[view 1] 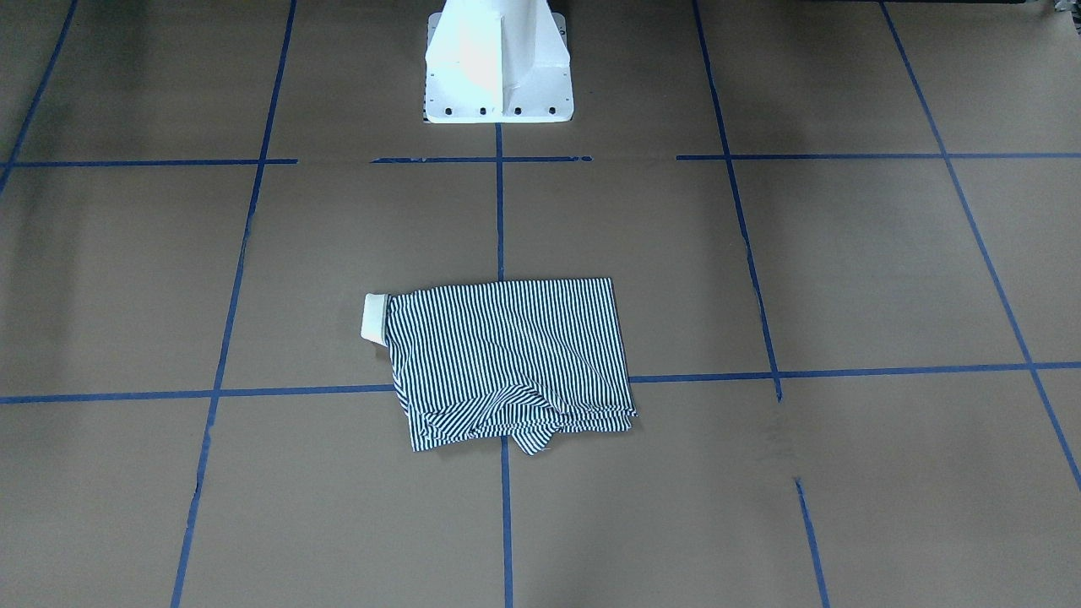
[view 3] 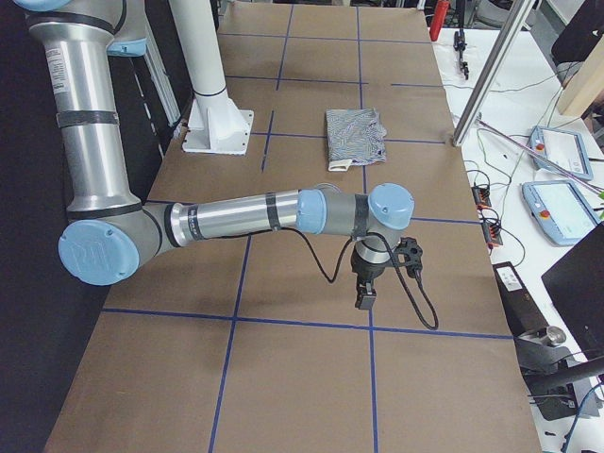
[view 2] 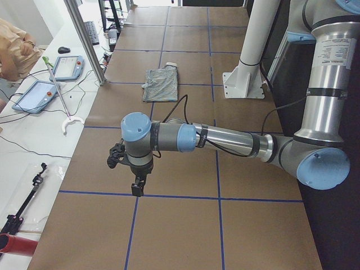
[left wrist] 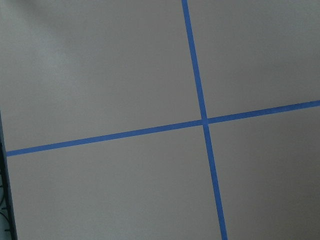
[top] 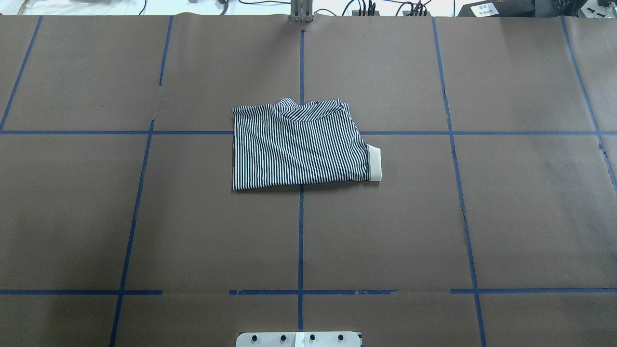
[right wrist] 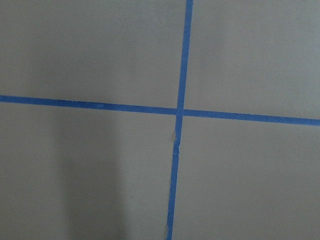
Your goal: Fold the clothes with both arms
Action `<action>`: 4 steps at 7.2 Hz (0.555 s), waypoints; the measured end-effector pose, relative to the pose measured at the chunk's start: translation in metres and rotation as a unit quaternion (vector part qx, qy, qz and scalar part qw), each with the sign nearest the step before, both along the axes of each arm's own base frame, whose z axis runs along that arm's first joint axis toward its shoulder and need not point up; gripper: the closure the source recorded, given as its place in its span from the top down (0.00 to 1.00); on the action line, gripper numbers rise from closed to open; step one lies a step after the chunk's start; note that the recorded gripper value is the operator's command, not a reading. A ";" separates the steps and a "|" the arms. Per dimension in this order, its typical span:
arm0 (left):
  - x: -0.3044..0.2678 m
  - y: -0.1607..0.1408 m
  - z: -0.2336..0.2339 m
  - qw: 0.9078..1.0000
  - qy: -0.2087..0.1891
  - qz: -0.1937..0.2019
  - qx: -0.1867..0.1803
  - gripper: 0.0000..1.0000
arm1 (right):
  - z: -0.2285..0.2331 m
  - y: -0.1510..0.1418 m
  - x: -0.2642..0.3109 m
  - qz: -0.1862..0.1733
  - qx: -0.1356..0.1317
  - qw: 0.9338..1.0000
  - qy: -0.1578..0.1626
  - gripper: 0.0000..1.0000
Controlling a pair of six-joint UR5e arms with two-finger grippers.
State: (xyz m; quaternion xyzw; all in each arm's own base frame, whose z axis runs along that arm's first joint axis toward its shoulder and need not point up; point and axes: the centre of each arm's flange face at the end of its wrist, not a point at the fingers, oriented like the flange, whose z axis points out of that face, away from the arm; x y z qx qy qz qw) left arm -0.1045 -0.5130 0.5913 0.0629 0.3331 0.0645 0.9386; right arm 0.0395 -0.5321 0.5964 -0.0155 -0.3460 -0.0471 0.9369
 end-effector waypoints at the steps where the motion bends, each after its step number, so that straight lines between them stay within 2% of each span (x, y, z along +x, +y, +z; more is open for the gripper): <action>1: 0.003 -0.001 -0.001 1.000 0.005 0.002 0.003 1.00 | 0.009 -0.002 -0.006 -0.004 0.005 1.000 -0.001 1.00; 2: 0.007 -0.003 -0.002 1.000 0.012 0.006 0.009 1.00 | 0.020 -0.005 -0.009 -0.005 0.011 1.000 -0.007 1.00; 4: 0.012 -0.006 -0.003 1.000 0.017 0.010 0.022 1.00 | 0.040 -0.006 -0.015 -0.005 0.025 0.998 -0.049 1.00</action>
